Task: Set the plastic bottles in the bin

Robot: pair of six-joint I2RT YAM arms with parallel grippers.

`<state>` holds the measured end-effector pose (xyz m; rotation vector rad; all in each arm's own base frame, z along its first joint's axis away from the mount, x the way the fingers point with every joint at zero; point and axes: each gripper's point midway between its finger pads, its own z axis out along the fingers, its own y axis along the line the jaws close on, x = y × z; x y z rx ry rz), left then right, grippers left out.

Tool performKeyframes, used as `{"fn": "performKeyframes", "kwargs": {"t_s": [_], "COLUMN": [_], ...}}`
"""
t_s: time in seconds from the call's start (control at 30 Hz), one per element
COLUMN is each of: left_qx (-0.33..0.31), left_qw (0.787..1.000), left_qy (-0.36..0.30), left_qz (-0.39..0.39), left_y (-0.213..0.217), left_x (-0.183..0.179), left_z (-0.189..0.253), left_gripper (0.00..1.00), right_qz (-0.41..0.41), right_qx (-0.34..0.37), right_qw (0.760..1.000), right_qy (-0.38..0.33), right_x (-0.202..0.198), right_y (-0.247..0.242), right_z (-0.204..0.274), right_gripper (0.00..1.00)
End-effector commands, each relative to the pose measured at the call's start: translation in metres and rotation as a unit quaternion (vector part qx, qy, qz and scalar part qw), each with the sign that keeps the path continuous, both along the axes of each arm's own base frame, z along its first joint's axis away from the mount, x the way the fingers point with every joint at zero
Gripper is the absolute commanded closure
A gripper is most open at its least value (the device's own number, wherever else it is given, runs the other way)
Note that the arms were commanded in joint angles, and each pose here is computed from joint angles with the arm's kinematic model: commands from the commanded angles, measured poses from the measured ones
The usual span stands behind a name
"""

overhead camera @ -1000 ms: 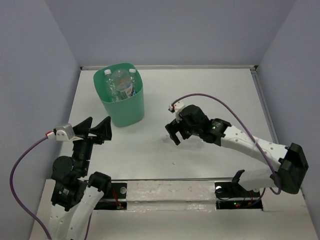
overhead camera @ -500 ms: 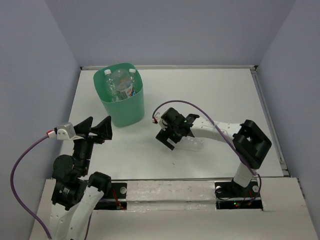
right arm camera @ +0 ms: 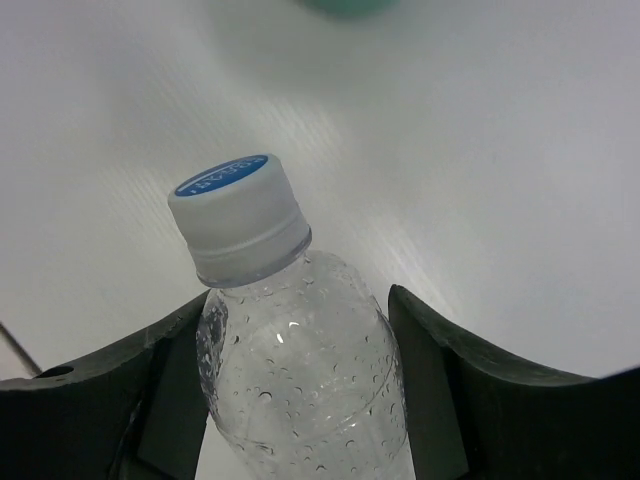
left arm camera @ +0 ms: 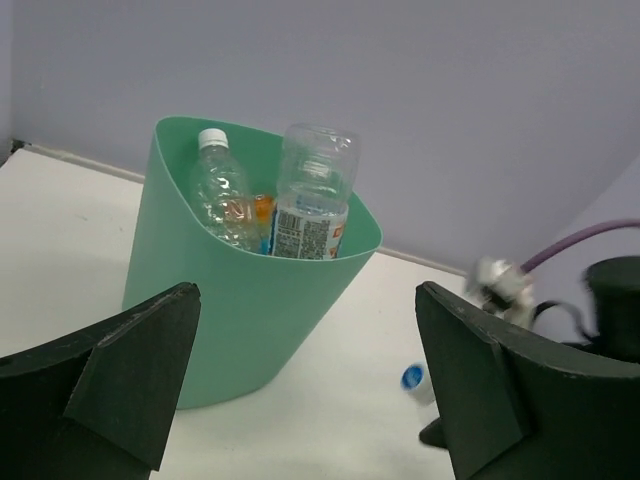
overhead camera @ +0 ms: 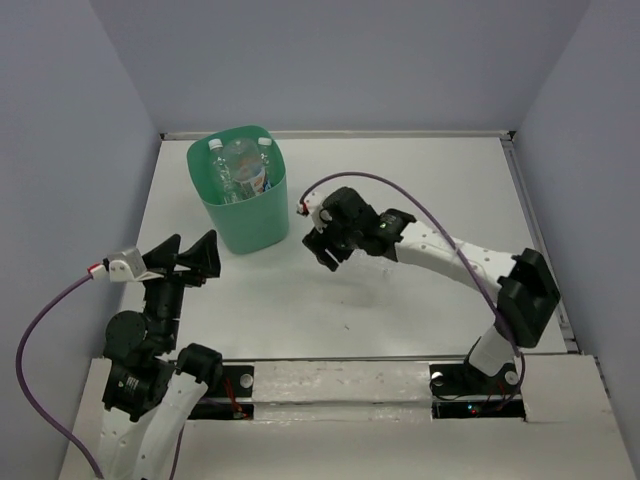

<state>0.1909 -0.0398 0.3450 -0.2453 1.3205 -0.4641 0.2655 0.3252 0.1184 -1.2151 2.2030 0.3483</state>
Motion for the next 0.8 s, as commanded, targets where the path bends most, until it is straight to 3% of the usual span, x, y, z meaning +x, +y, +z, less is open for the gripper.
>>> {"fn": "performKeyframes", "kwargs": {"t_s": [0.0,0.1,0.13,0.17,0.27,0.3,0.37,0.4,0.43,0.47,0.5,0.6,0.63,0.67,0.77], "left_qx": [-0.057,-0.098,-0.106,-0.112,-0.128,-0.128,-0.125,-0.125,-0.126,-0.127,-0.126,-0.125,-0.126,-0.123,-0.12], "left_qw": [0.996,0.984,0.982,0.979,0.974,0.974,0.975,0.975,0.975,0.975,0.976,0.978,0.978,0.978,0.98], "left_qy": [-0.014,0.005,0.007,0.015,0.019,0.018,0.02,0.019,0.018,0.018,0.018,0.015,0.013,0.013,0.013], "left_qz": [0.068,0.145,0.156,0.168,0.185,0.185,0.182,0.182,0.181,0.18,0.178,0.168,0.168,0.165,0.161], "left_y": [0.027,0.056,0.06,0.064,0.07,0.07,0.068,0.068,0.068,0.068,0.067,0.064,0.065,0.063,0.062], "left_x": [-0.002,-0.003,-0.004,-0.004,-0.004,-0.004,-0.003,-0.003,-0.003,-0.003,-0.003,-0.004,-0.005,-0.004,-0.005], "left_z": [0.014,0.006,0.004,0.0,-0.003,-0.003,-0.004,-0.004,-0.003,-0.003,-0.003,-0.001,0.0,-0.001,0.0], "left_gripper": [0.01,0.04,0.05,0.04,0.04,0.04,0.03,0.03,0.03,0.02,0.01,0.01,0.01,0.01,0.01], "right_qz": [0.008,0.05,0.062,0.086,0.157,0.178,0.193,0.187,0.194,0.196,0.205,0.186,0.182,0.179,0.17], "right_qx": [0.279,0.421,0.435,0.483,0.544,0.575,0.602,0.599,0.612,0.609,0.622,0.64,0.633,0.649,0.657], "right_qw": [0.949,0.891,0.886,0.855,0.811,0.779,0.753,0.761,0.746,0.754,0.738,0.725,0.735,0.718,0.711], "right_qy": [-0.145,-0.161,-0.148,-0.169,-0.147,-0.173,-0.181,-0.165,-0.175,-0.151,-0.162,-0.171,-0.162,-0.174,-0.183], "right_x": [0.021,0.012,0.01,0.004,-0.011,-0.017,-0.012,-0.004,-0.005,0.006,0.003,0.021,0.03,0.027,0.038], "right_y": [0.054,0.086,0.095,0.101,0.126,0.125,0.138,0.149,0.149,0.167,0.166,0.191,0.203,0.202,0.218], "right_z": [0.219,0.325,0.324,0.368,0.398,0.428,0.441,0.426,0.446,0.428,0.447,0.444,0.424,0.442,0.431], "right_gripper": [0.57,0.59,0.59,0.6,0.61,0.61,0.61,0.61,0.61,0.61,0.61,0.62,0.63,0.64,0.64]}}
